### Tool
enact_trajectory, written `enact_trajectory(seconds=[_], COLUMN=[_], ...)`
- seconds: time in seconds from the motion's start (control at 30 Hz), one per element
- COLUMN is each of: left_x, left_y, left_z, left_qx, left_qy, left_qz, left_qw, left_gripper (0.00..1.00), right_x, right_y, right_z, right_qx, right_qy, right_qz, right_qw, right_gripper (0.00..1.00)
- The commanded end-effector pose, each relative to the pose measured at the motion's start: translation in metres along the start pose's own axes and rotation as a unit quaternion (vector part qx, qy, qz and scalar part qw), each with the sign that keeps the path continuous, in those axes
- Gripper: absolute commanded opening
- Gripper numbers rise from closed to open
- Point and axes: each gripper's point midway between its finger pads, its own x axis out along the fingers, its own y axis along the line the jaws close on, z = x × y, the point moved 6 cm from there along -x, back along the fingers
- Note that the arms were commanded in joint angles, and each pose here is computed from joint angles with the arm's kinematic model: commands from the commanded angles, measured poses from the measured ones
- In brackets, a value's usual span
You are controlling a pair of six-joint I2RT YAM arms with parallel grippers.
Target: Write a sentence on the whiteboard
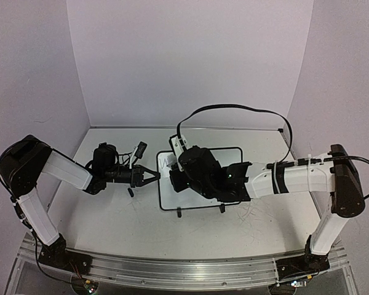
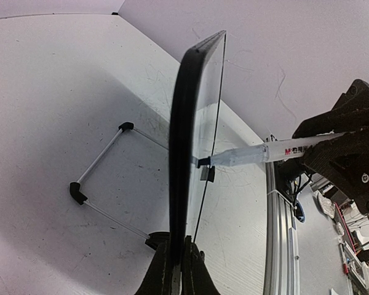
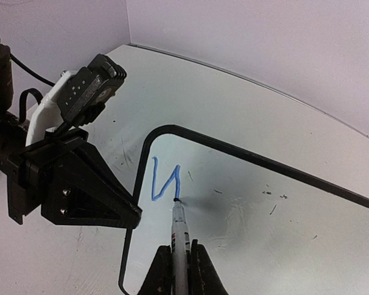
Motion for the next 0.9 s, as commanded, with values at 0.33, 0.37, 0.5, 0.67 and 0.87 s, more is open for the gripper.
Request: enact_trajectory(seconds=[0.33,0.37,0.5,0.67,0.87], left_x=[0.001,0.001,0.001,0.001,0.001], left_y=[-0.02,-0.02,-0.02,-0.02,-0.021], left_z=[0.01,0.01,0.01,0.01,0.011], left_qx=[0.029,0.029,0.028,0.028,0.029], left_qy=[0.0,0.0,0.0,0.0,0.0], left_qz=[-0.038,-0.038,-0.037,-0.038,-0.04], left_qw=[0.999,0.999,0.999,0.999,0.999], left_gripper=[0.0,0.0,0.0,0.0,0.0], right_x=[-0.007,-0.007,-0.007,-0.008,-0.009], right_y=[-0.006,-0.006,-0.006,-0.008,-0.009], right_z=[-0.003,-0.003,-0.004,-0.004,0.007], right_qx=[0.007,0.007,0.007,0.009,0.011], right_qy=[0.007,0.008,0.008,0.006,-0.012], right_qz=[-0.011,-0.011,-0.013,-0.018,-0.026], right_qw=[1.0,1.0,1.0,1.0,1.0], right_gripper=[0.0,0.0,0.0,0.0,0.0])
